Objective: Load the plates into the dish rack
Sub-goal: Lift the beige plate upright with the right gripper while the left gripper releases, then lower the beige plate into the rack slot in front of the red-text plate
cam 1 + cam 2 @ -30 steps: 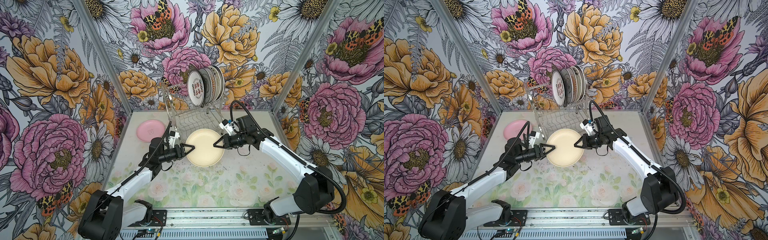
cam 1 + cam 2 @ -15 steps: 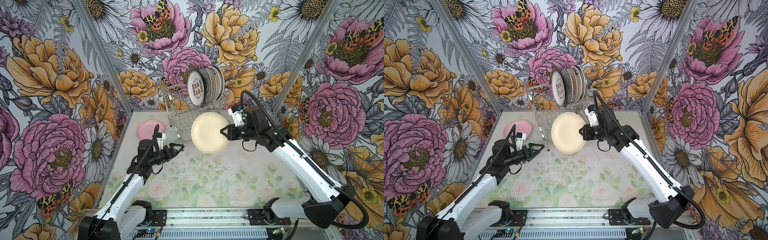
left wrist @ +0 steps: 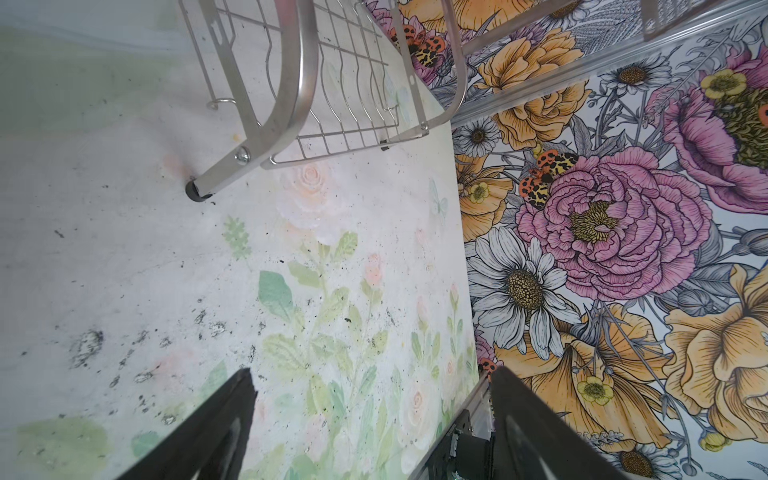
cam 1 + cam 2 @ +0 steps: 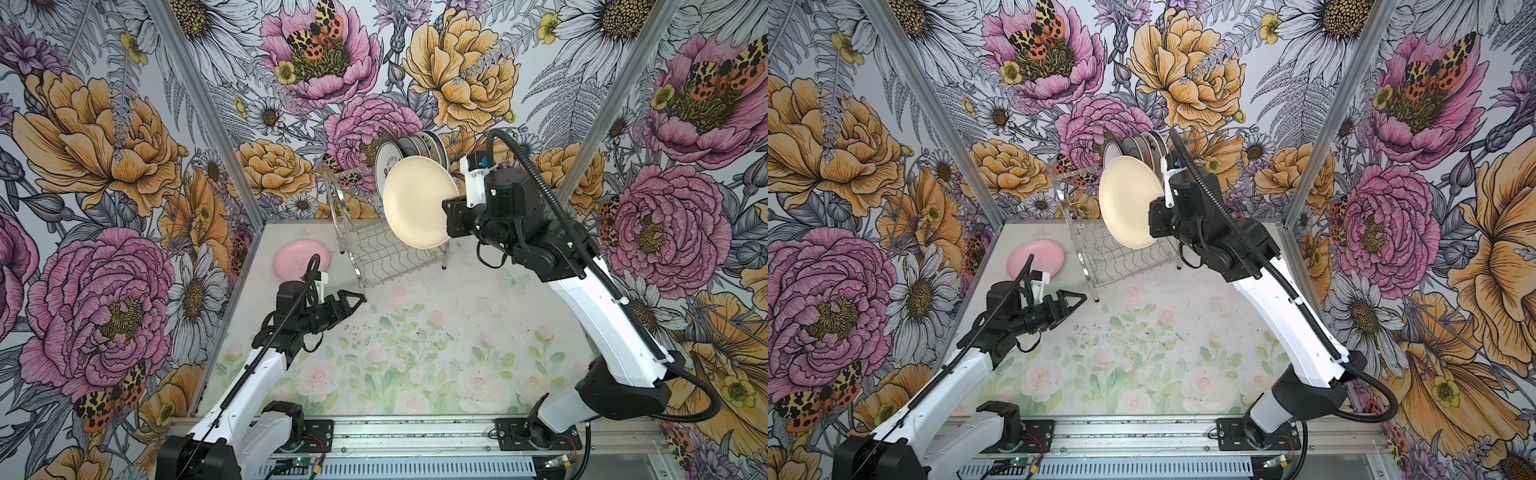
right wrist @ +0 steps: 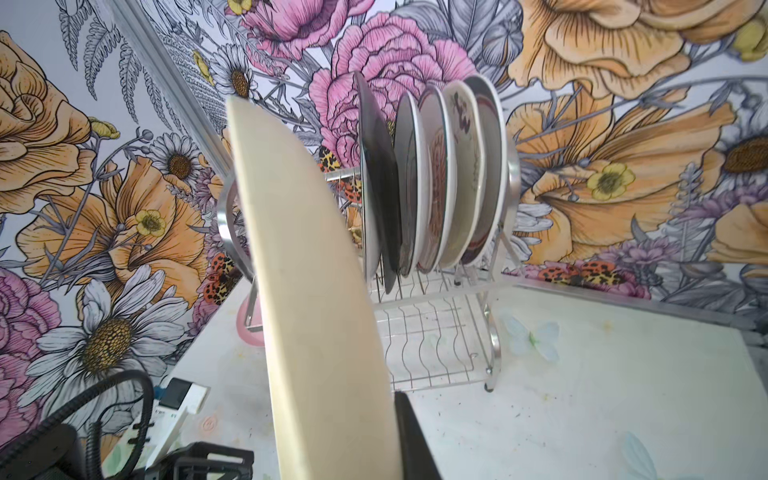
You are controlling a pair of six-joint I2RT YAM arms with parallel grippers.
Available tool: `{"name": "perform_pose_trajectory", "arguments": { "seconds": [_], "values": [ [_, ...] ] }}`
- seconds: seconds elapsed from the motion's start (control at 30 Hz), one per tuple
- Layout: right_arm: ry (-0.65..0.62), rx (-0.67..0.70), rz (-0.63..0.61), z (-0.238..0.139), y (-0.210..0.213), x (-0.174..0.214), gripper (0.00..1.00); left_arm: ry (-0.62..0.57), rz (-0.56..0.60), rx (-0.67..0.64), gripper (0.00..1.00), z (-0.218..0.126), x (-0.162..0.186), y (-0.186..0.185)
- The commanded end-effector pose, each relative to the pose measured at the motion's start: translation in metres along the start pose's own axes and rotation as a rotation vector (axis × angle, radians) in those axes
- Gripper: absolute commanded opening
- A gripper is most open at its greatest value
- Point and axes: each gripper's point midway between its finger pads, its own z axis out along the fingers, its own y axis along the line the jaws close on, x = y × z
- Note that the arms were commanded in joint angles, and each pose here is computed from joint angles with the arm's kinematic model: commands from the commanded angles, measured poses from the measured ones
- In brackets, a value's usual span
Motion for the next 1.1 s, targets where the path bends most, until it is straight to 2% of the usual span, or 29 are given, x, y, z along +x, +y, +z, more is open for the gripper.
{"name": "perform_pose_trajectory", "arguments": {
  "seconds": [0.0, 0.37, 0.77, 1.07],
  "values": [
    [-0.093, 0.136, -0.083, 0.005, -0.005, -0.029, 0.0, -0.039, 0.037, -0.019, 0.9, -0.006, -0.009, -0.002],
    [-0.242, 0.246, -0.17, 0.052, 0.025, -0.069, 0.0, -0.043, 0.032, -0.036, 0.96, -0.005, -0.009, 0.001],
    [-0.316, 0.332, -0.23, 0.112, 0.033, -0.069, 0.0, -0.034, 0.027, -0.041, 0.98, -0.002, -0.009, 0.003],
    [-0.293, 0.358, -0.243, 0.149, 0.026, -0.054, 0.0, -0.032, 0.024, -0.048, 0.99, -0.001, -0.009, 0.005]
  ]
}}
